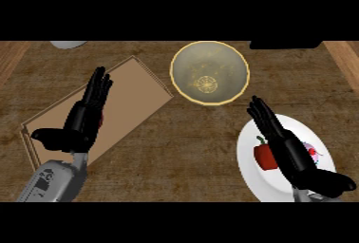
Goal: Pick the cupcake from the plate and place it in the bowl
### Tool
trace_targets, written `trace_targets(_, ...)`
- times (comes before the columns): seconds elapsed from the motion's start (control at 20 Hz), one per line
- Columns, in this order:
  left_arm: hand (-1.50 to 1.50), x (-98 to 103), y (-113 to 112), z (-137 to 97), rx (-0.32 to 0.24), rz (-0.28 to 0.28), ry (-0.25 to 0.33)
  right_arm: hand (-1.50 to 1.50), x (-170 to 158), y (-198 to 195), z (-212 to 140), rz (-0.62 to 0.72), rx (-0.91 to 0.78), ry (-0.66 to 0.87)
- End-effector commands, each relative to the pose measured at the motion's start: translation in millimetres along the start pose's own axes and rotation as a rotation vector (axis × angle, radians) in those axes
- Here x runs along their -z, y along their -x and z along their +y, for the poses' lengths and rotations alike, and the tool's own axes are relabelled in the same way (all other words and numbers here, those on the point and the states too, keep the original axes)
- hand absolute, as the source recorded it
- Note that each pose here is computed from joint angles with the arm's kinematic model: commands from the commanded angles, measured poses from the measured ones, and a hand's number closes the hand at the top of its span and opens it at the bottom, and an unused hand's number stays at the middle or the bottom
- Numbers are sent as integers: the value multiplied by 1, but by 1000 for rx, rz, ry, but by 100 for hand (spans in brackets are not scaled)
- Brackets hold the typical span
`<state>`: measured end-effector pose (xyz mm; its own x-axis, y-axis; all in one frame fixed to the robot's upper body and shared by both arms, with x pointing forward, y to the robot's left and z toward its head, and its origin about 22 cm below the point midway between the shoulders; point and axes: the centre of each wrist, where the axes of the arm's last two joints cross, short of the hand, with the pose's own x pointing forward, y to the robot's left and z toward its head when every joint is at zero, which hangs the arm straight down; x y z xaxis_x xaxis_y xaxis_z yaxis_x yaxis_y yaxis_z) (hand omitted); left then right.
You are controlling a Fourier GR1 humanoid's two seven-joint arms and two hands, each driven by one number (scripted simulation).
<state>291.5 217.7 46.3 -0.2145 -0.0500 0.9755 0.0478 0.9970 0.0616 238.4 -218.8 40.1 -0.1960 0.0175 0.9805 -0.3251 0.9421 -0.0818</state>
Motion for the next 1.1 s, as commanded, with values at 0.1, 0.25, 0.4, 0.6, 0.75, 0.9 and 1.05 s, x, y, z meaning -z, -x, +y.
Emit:
trace_targets(0.1,0,-3,6,25,59,68,-28,150,-32,-7,-28,117,-123,-195)
trace_targets(0.25,0,-14,10,20,95,142,-53,150,-56,-2,-61,287,-254,-391)
trace_targets(0.4,0,-26,22,12,62,209,-56,-150,-62,2,-91,60,-515,144)
trace_targets(0.6,0,-22,14,-1,28,197,-57,-150,-95,14,-85,-139,-206,221)
trace_targets(0.75,0,-18,16,0,51,212,-43,-150,-110,7,-101,-257,-260,197)
trace_targets(0.9,0,-28,17,-6,61,193,-31,-150,-98,-29,-118,-251,-345,228)
trace_targets(1.05,0,-34,21,-4,67,186,-39,-150,-114,-70,-135,-155,-474,227)
